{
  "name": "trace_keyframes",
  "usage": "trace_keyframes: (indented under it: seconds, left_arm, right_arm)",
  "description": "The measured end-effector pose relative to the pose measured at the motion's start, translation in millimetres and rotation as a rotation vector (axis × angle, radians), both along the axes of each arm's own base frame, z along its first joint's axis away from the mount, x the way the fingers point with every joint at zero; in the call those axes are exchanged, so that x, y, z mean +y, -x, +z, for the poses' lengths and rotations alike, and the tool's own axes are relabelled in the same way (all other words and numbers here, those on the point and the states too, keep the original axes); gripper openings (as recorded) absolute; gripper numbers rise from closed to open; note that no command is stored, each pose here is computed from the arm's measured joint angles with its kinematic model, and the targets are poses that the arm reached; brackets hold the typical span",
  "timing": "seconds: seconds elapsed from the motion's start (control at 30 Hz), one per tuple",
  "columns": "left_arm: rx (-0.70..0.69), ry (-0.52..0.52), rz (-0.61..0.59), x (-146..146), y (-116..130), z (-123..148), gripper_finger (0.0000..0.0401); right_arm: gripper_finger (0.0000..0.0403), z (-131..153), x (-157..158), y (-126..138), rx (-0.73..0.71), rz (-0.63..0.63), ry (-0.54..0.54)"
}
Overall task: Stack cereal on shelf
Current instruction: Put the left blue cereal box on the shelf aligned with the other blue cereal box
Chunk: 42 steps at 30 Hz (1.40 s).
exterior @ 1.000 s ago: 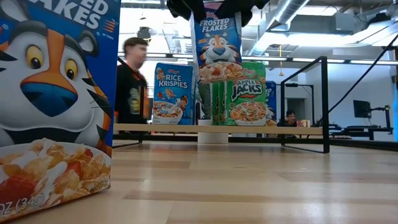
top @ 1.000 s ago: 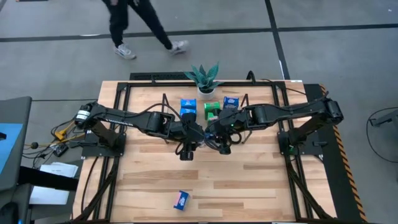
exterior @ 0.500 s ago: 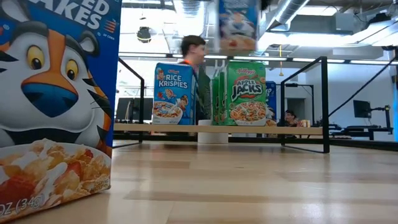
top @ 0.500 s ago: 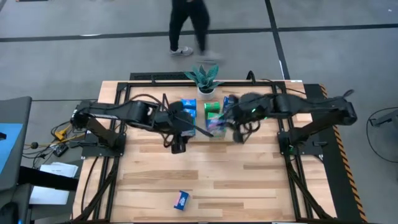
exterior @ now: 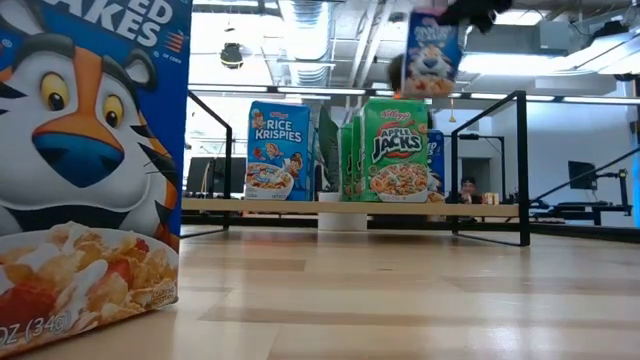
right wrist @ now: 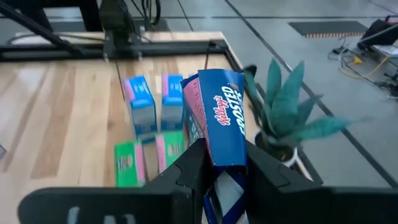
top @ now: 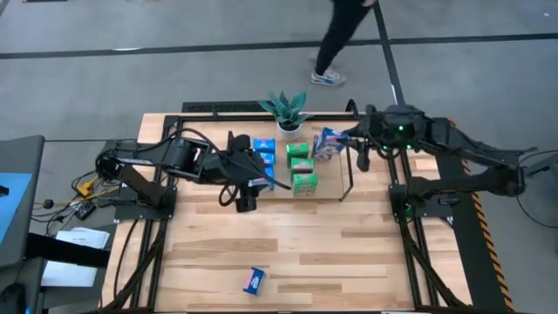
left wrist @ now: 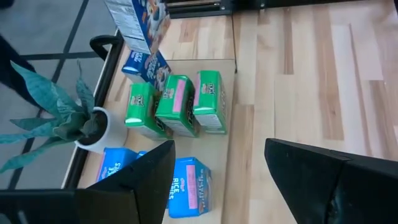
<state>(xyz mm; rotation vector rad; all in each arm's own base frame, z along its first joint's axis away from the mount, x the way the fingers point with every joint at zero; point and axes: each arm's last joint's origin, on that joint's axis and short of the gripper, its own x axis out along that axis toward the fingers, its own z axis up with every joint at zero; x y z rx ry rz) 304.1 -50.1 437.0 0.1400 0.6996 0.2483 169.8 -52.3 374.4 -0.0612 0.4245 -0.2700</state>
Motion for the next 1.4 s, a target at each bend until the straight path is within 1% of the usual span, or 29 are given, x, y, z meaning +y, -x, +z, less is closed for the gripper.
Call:
trace_keyframes:
  seconds: [0.17,0.27,0.47,0.53,0.67,0.77,0.9,1.07,1.3,1.4]
  left_arm:
    - [-0.006,0.005,0.008,-0.5,0.0,0.2,0.0240]
    - [-0.009,0.006,0.013,-0.2,-0.2,0.4,0.0240]
    - [-0.013,0.019,0.022,-0.4,-0.2,0.3,0.0239]
    - [-0.013,0.021,0.024,-0.4,-0.2,0.2,0.0239]
    - [-0.015,0.023,0.026,-0.4,-0.2,0.2,0.0239]
    - [-0.014,0.023,0.026,-0.4,-0.2,0.2,0.0239]
    - [-0.013,0.020,0.024,-0.2,-0.2,0.2,0.0239]
    - [-0.014,-0.006,0.036,0.5,-0.1,0.5,0.0239]
    - [-0.017,-0.021,0.052,1.1,0.0,0.6,0.0239]
    - [-0.017,-0.024,0.055,1.2,0.0,0.6,0.0240]
  right_arm:
    - [0.0102,-28.7,0.7,3.0,0.024,-0.002,-0.025]
    - [0.0102,-39.3,0.2,-0.3,0.006,0.024,-0.037]
    - [0.0102,-65.2,-0.9,-5.0,0.075,0.048,-0.044]
    - [0.0102,-71.0,-1.2,-5.9,0.081,0.052,-0.037]
    - [0.0102,-79.9,-2.4,-8.1,0.044,0.059,-0.030]
    - [0.0102,-90.9,-4.8,-8.2,0.056,0.072,-0.051]
    - [0.0102,-105.0,-8.7,-6.3,0.077,0.050,-0.078]
    - [0.0102,-108.4,-14.1,-4.5,0.069,0.052,-0.079]
    - [0.0102,-126.7,-17.7,-1.7,0.078,0.068,-0.130]
    - [0.0102,-130.1,-18.3,-1.3,0.080,0.073,-0.118]
